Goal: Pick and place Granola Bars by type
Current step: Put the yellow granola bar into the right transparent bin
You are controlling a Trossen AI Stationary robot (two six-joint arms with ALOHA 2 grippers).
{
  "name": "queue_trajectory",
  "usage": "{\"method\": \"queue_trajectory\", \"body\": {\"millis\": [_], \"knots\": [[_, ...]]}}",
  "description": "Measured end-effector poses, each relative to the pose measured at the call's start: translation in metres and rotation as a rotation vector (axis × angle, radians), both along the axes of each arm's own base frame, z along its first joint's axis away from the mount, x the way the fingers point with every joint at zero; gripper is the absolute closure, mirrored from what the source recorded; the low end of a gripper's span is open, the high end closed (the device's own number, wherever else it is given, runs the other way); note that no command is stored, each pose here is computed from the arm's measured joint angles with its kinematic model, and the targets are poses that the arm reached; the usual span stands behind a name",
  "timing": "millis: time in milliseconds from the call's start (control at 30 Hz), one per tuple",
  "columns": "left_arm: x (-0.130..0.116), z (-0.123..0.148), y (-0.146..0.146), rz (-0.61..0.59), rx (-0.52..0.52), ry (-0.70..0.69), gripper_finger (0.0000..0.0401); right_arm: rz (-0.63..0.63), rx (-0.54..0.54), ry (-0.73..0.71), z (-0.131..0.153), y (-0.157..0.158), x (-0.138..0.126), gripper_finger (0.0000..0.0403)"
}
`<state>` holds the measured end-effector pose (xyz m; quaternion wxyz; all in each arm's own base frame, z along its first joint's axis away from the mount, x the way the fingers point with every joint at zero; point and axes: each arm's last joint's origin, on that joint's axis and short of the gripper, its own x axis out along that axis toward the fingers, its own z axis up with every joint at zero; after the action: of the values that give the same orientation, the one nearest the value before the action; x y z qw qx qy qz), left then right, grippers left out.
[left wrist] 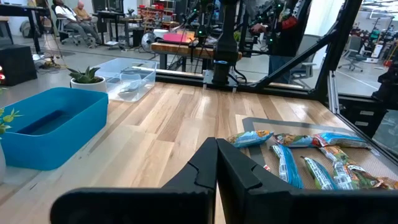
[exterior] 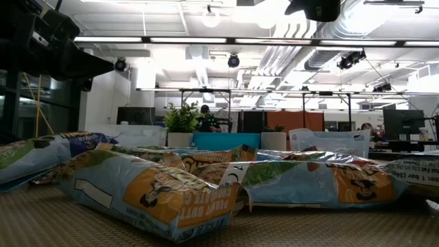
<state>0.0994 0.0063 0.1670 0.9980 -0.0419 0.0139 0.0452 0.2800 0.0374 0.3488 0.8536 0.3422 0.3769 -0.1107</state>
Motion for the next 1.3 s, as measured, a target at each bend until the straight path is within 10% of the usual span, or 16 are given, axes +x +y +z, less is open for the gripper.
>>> {"method": "queue_trajectory", "body": {"millis": [600, 1300], "knots": [[0.0, 0.0, 0.0, 0.0, 0.0, 0.0, 0.04, -0.214, 0.066, 0.464, -0.162, 0.039, 0.087, 0.0217], [0.0, 0.0, 0.0, 0.0, 0.0, 0.0, 0.04, -0.273, -0.085, 0.503, -0.174, 0.029, 0.087, 0.02]]}}
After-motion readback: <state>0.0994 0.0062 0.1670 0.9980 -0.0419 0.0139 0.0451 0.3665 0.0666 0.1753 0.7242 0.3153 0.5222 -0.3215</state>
